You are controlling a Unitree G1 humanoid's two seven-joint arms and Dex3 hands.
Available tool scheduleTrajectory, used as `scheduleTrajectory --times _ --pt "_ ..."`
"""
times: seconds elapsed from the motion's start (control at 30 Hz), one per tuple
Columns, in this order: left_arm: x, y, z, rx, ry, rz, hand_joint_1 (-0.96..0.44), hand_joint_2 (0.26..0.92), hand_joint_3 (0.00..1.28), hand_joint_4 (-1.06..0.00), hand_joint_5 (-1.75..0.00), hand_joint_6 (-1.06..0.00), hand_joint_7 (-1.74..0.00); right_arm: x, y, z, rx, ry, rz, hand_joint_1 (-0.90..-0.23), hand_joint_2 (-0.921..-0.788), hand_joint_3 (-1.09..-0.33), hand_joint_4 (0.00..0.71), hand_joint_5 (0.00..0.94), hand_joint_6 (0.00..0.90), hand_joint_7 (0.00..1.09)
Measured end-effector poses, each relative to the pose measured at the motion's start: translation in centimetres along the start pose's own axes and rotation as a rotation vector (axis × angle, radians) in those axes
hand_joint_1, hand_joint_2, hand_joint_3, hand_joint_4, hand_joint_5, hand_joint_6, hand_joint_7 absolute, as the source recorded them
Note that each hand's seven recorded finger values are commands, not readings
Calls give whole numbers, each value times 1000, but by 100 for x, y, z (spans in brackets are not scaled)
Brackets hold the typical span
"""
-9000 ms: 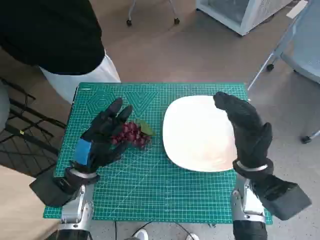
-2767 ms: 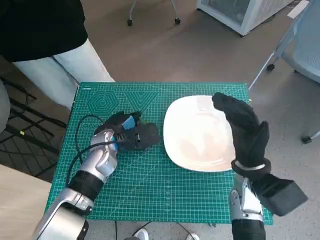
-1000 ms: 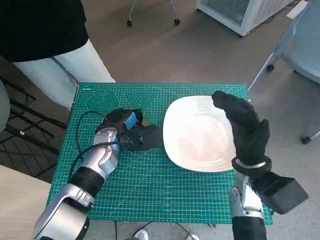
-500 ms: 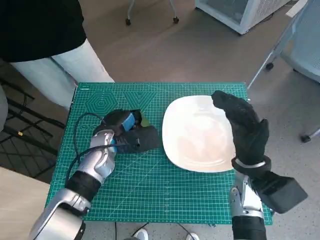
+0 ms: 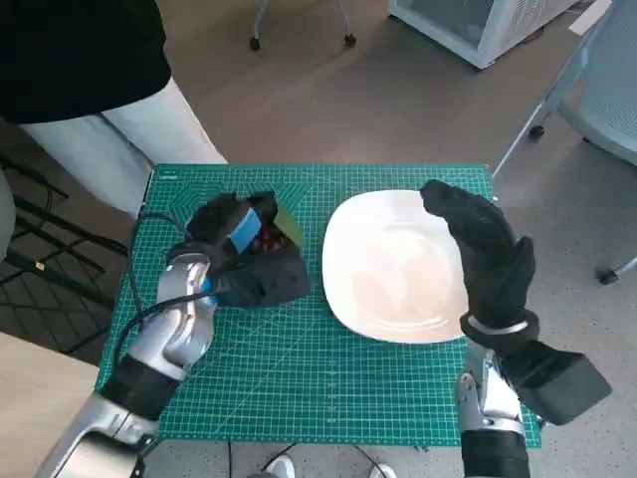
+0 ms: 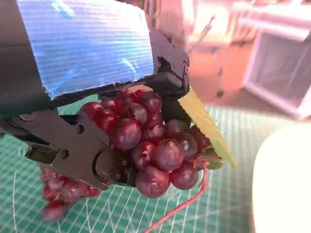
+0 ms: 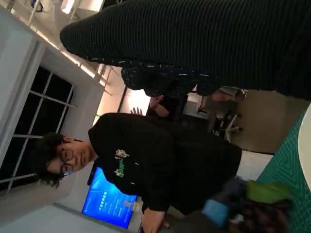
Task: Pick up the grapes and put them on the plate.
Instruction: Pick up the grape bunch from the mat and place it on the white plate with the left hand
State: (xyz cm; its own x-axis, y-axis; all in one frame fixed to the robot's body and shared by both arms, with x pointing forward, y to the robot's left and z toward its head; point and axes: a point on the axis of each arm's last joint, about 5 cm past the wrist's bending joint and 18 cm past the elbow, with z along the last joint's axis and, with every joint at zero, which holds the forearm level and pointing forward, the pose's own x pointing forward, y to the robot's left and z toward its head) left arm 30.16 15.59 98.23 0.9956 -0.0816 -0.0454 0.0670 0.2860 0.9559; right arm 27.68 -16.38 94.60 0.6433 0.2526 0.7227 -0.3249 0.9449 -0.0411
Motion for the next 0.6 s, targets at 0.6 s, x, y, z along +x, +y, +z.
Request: scheduleTrajectory --times 0.6 --pt "-180 147 30 -41 -65 109 3 921 216 -484 -1368 -490 -1334 1 1 2 -1 -4 0 -696 -921 -701 350 1 25 586"
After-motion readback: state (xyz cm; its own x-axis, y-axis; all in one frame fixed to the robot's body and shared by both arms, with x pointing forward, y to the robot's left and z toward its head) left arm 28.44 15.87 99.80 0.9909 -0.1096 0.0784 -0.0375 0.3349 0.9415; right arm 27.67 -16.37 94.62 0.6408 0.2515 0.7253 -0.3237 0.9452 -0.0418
